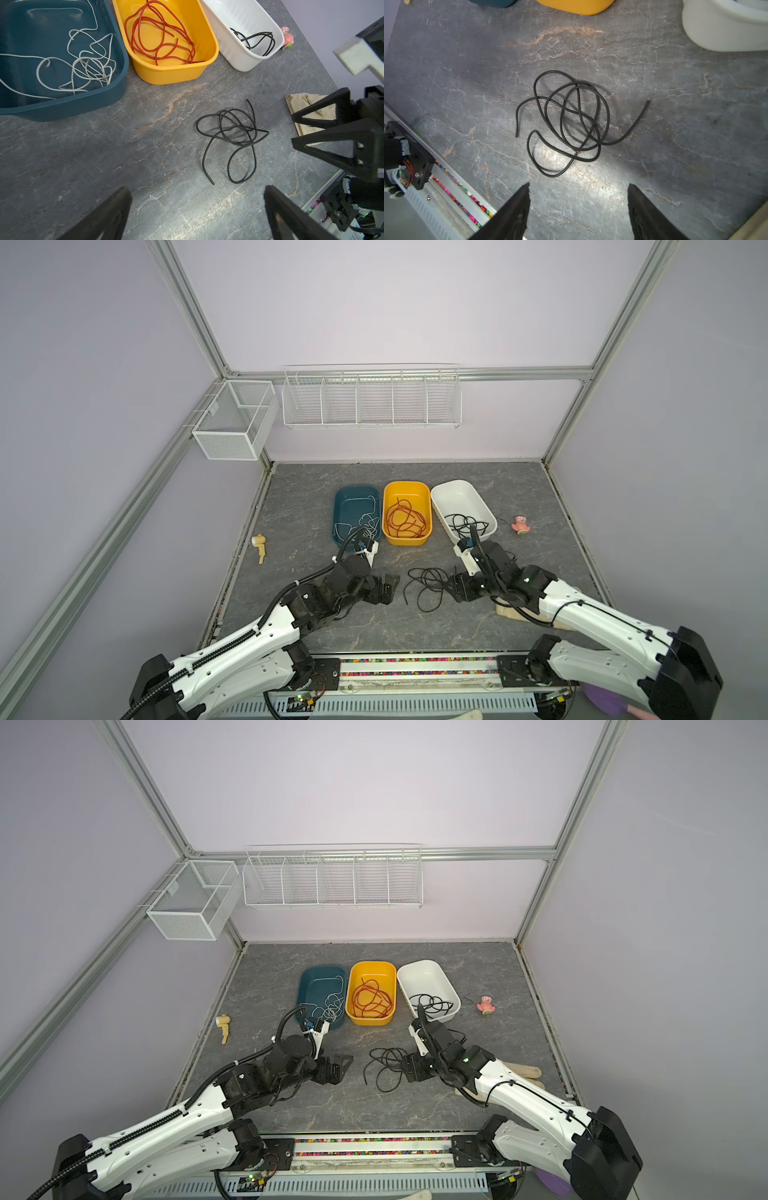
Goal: Untangle the cables
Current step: 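Grasp the remaining black cable with the right gripper and lift it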
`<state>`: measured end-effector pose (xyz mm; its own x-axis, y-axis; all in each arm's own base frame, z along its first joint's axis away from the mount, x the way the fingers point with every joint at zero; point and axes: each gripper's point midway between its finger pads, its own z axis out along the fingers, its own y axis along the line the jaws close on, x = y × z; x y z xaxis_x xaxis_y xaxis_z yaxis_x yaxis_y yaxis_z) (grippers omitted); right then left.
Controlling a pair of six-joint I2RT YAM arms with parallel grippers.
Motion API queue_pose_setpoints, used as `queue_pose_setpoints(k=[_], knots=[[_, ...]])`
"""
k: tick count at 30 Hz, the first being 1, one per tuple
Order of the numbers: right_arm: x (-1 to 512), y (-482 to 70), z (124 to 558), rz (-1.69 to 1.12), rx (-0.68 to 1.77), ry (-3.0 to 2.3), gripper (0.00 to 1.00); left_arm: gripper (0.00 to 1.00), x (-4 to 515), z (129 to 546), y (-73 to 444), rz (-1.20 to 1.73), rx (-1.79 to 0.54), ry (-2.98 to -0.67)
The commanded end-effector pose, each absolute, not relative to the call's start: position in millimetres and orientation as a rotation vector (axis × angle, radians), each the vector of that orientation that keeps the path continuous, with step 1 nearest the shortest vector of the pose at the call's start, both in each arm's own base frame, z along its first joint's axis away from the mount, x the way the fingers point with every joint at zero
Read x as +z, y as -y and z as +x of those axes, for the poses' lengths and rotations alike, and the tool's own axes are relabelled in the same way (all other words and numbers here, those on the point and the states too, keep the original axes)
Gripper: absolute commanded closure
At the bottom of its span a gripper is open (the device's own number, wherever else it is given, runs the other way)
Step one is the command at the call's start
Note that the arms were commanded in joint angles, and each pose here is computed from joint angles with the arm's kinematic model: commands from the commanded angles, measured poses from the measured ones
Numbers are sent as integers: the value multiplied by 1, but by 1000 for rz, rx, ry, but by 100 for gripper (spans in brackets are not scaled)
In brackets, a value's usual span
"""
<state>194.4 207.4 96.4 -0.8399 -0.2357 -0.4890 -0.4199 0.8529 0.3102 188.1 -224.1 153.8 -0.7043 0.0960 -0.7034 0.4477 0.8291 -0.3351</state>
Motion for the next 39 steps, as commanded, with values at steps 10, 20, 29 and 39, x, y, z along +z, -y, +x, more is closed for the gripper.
queue_pose_setpoints(k=[10, 20, 29, 39], knots=[[71, -225, 208, -619, 461, -2568, 42, 0, 147, 183, 233, 395, -711, -2314], [56, -236, 213, -654, 442, -2591, 57, 0, 144, 182, 235, 411, -709, -2318], [59, -246, 211, -697, 469, -2578, 93, 0, 137, 180, 237, 422, -719, -2332], [106, -258, 201, -723, 587, -2474, 93, 0, 132, 178, 239, 423, -742, -2338]])
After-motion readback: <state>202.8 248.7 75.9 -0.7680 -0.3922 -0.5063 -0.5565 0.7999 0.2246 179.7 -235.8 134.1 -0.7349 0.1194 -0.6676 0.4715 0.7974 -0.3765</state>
